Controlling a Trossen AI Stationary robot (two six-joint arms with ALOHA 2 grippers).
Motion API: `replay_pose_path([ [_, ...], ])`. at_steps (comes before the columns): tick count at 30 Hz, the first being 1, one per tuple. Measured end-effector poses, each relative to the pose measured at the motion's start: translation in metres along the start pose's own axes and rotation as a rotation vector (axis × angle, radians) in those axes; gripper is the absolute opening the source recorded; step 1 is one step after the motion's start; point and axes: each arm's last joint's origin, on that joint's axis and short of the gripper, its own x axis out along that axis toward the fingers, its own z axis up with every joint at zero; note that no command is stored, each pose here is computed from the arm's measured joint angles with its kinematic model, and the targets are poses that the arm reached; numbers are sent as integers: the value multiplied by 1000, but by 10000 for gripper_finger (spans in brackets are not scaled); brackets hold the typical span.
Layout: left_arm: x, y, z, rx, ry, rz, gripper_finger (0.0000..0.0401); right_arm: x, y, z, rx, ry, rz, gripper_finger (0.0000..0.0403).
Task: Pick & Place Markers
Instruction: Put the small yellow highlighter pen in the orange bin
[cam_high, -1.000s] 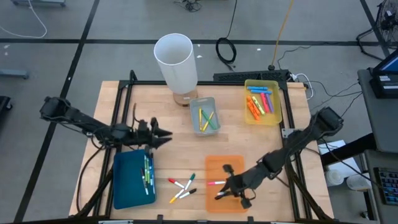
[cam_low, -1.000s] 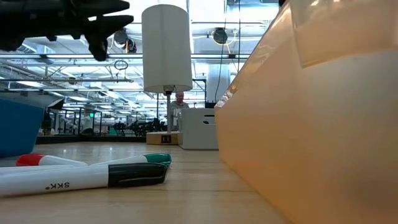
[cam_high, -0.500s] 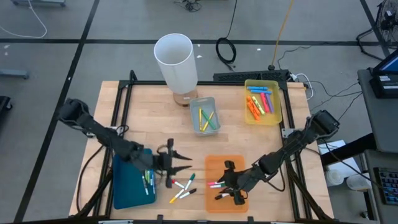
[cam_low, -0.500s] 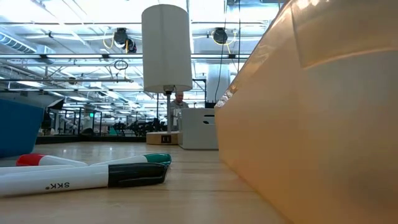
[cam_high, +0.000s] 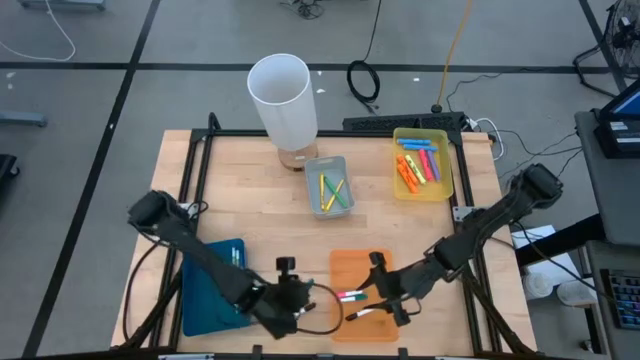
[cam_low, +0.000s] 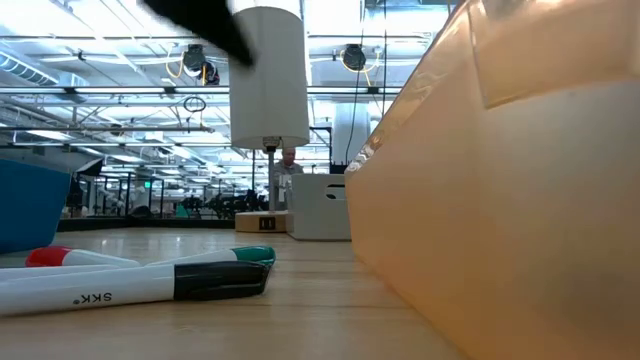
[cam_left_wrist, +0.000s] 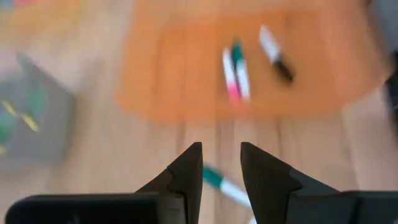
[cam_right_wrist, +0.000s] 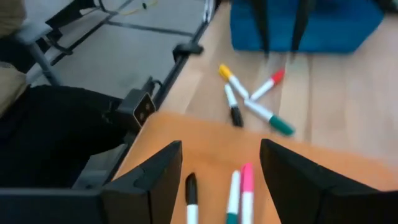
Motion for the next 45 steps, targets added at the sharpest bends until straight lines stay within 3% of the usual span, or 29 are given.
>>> replay_pose_path([
  [6,41,-5,-8,-186,178,-75,113,-23,-2,15,-69,-76,11,205],
  [14,62,-26,-25,-385,315,-197,114,-22,-8,1,-101,-58,0,201],
  [20,48,-54,-43,-345,384,-262,128,-25,-14,-1,-120,-60,-13,203],
  [25,42,-53,-45,-429,419,-220,193,-27,-16,-1,-117,-60,-16,201],
  [31,44,-46,-50,-285,451,-187,262,-27,-16,-1,-122,-65,-16,201],
  [45,48,-41,-45,-288,426,-178,271,-27,-16,-1,-105,-63,-16,196],
])
